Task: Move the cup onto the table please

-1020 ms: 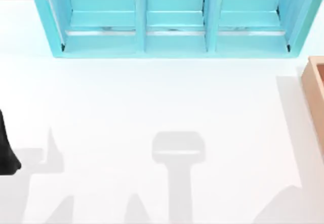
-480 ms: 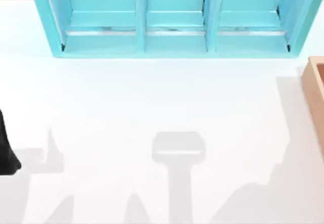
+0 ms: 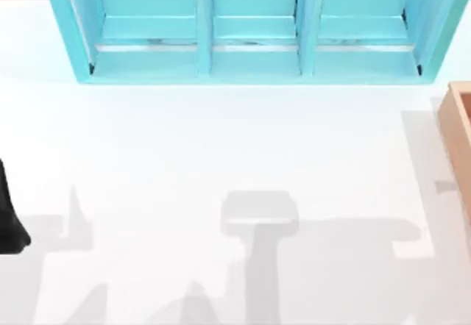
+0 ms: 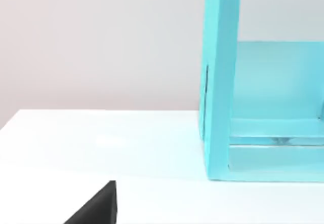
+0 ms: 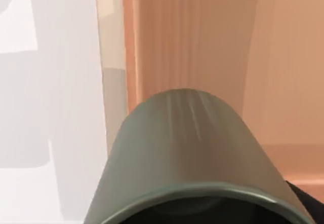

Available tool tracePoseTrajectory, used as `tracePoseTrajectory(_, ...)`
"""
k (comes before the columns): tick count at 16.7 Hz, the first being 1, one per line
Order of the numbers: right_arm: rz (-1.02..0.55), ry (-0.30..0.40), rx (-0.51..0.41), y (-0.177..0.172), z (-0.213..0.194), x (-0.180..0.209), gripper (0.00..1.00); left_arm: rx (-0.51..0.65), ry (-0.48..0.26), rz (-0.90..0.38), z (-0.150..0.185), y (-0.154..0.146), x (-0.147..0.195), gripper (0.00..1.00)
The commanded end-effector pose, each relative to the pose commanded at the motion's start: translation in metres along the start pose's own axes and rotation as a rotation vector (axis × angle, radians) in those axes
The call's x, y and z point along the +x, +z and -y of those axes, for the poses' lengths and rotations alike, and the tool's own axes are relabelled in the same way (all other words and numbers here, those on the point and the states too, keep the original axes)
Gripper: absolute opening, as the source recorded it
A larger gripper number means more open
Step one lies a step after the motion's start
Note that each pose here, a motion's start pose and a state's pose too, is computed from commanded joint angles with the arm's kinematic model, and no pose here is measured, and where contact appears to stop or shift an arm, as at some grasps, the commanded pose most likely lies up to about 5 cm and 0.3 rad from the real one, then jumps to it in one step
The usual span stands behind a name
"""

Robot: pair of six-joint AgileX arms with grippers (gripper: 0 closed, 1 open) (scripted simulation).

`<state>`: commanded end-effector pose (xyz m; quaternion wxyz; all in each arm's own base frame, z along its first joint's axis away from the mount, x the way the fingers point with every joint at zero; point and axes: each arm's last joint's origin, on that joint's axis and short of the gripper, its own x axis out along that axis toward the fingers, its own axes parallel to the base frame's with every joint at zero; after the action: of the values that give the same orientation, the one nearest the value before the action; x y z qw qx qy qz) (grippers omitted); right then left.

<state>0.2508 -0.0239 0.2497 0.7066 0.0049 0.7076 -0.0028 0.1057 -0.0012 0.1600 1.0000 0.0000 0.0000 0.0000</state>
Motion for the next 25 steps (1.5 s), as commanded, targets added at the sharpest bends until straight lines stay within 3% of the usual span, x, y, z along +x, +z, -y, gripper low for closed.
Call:
tracePoseTrajectory(5,-0.010,0.002,0.005,0.004,-0.001,0.001,0.00,0.000,0.000,0.000,0.000,0.000,0.000,1.00)
tracePoseTrajectory(9,-0.042,-0.003,0.003,0.038,-0.025,-0.003,0.00,0.000,0.000,0.000,0.000,0.000,0.000,1.00)
tracePoseTrajectory(17,0.004,-0.011,-0.001,0.132,-0.150,-0.015,0.00,0.000,0.000,0.000,0.000,0.000,0.000,1.00)
tracePoseTrajectory(21,0.008,-0.012,0.000,0.143,-0.206,-0.003,0.00,0.000,0.000,0.000,0.000,0.000,0.000,1.00)
tracePoseTrajectory(25,0.006,-0.014,-0.001,0.144,-0.217,0.001,0.00,0.000,0.000,0.000,0.000,0.000,0.000,1.00)
